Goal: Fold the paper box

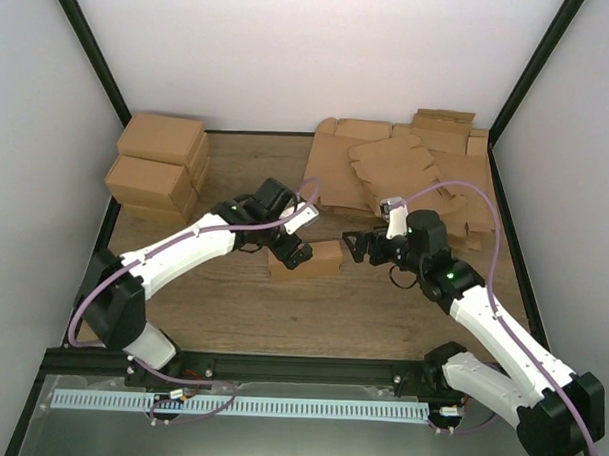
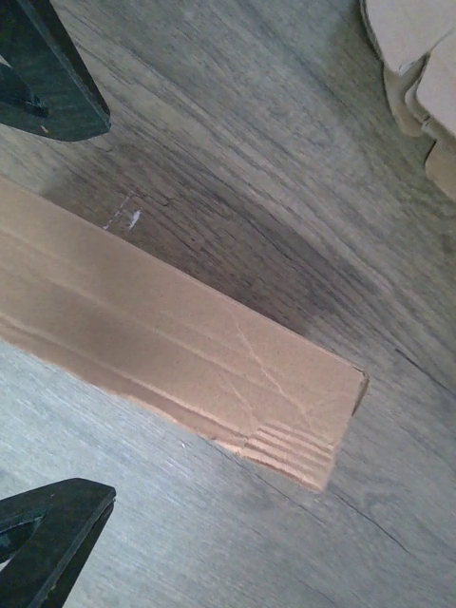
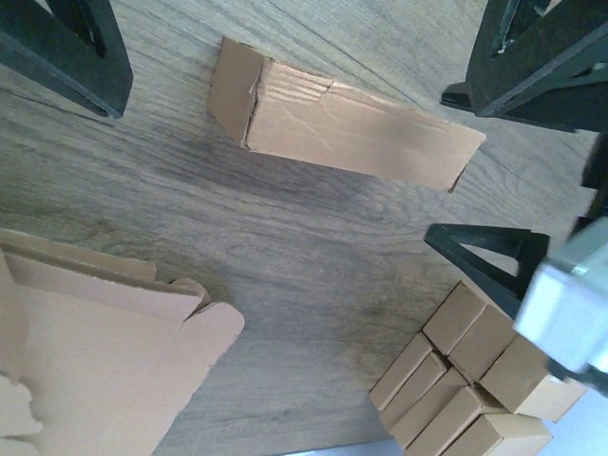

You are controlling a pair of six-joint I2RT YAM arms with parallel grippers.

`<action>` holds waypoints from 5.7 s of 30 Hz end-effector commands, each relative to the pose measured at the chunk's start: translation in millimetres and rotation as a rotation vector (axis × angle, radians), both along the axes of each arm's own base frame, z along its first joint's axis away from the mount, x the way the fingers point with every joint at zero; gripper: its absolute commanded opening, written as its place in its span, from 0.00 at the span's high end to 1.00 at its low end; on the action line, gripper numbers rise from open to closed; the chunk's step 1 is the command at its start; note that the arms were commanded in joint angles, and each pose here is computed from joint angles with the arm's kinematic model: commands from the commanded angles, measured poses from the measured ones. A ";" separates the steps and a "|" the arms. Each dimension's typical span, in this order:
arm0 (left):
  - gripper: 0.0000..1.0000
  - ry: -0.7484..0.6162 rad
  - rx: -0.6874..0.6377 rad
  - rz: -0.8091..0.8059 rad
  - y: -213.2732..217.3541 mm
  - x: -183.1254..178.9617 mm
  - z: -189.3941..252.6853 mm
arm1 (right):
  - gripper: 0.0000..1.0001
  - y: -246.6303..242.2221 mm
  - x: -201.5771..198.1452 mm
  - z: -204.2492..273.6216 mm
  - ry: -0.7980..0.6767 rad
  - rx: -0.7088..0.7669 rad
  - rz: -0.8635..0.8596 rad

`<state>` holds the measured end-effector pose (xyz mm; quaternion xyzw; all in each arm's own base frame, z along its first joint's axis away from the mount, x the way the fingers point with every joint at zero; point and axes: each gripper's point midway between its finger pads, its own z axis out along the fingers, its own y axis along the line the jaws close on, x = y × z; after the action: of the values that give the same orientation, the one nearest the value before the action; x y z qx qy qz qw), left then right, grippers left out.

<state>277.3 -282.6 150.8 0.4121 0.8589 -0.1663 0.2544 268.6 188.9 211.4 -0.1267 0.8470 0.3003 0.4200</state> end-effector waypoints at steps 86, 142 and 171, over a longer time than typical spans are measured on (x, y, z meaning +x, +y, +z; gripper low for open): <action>0.57 -0.774 0.373 -0.115 72.6 -40.6 86.7 | 0.00 78.4 19.3 30.2 0.797 0.525 -0.065; 0.01 -0.222 -0.103 0.316 58.7 0.7 71.1 | 0.00 -27.8 48.8 -11.2 0.500 0.349 -0.370; 0.96 0.236 -0.007 0.240 25.5 -9.2 -53.7 | 0.00 -29.7 48.0 -16.5 0.507 0.331 -0.377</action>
<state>271.5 -261.1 107.6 0.2931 0.9191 -0.1854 0.1871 307.9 162.2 177.4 0.1861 0.8788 0.3711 0.2352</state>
